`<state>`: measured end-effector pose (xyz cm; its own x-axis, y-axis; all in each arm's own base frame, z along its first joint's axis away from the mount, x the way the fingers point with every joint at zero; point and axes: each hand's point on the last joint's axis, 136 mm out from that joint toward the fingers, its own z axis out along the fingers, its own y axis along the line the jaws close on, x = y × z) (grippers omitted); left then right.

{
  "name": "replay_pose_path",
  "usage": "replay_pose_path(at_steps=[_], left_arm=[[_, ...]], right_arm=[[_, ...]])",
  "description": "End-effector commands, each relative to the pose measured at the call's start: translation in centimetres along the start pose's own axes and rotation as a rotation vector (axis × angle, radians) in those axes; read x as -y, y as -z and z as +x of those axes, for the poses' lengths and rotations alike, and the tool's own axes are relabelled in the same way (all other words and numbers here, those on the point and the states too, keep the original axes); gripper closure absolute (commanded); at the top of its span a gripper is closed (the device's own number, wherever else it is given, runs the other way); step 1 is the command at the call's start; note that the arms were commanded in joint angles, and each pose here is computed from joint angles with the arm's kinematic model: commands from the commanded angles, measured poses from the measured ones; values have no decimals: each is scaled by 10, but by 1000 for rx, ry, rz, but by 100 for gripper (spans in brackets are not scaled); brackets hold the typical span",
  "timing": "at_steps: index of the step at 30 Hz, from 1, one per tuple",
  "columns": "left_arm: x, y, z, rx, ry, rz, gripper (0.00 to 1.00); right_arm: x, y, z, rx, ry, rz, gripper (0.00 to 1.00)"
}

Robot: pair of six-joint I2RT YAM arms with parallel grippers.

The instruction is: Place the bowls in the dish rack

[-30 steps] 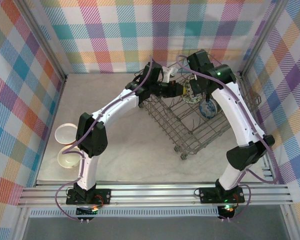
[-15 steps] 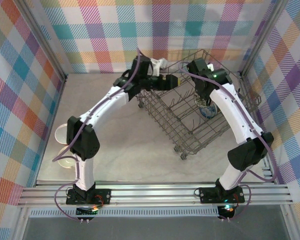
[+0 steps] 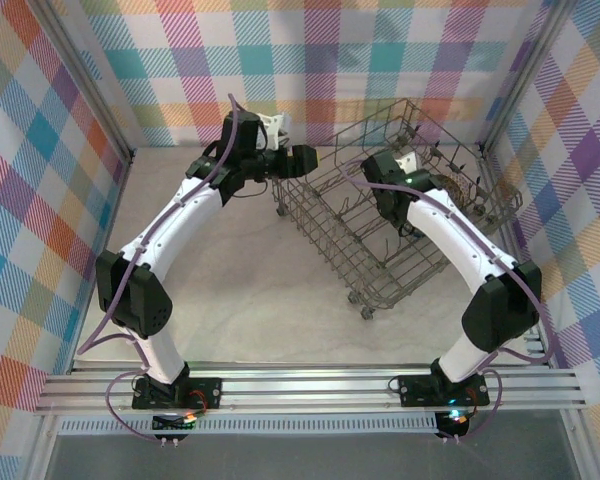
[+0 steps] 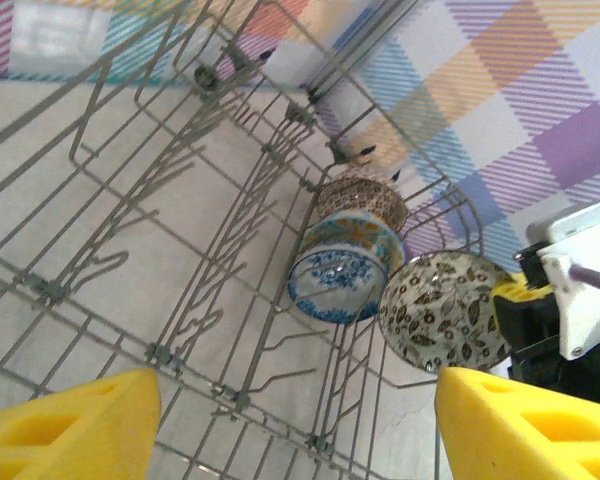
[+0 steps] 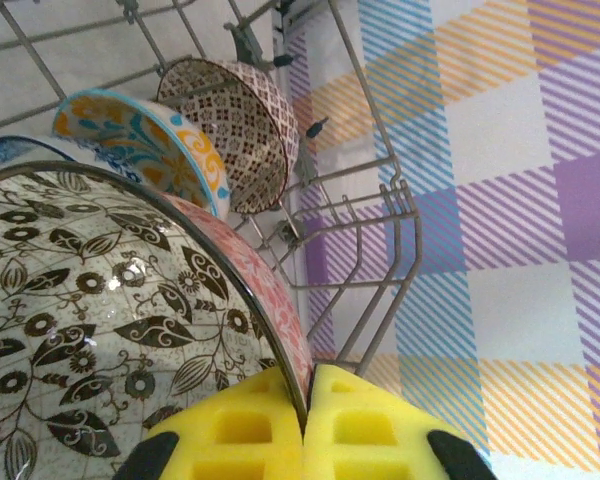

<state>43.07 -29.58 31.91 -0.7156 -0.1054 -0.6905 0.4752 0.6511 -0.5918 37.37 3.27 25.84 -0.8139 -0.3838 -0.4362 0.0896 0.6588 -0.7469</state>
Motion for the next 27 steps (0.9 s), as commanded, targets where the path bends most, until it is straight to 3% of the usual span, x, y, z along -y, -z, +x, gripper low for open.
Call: replay_pose_path(at_steps=[1,27], left_arm=[[6,14,-3,17,-30,-5,27],[10,28,-2,2,-91,-16,27]], right_arm=[[16,9,-20,101,-38,103,100],[-10,20,-6,148,104,221,100]])
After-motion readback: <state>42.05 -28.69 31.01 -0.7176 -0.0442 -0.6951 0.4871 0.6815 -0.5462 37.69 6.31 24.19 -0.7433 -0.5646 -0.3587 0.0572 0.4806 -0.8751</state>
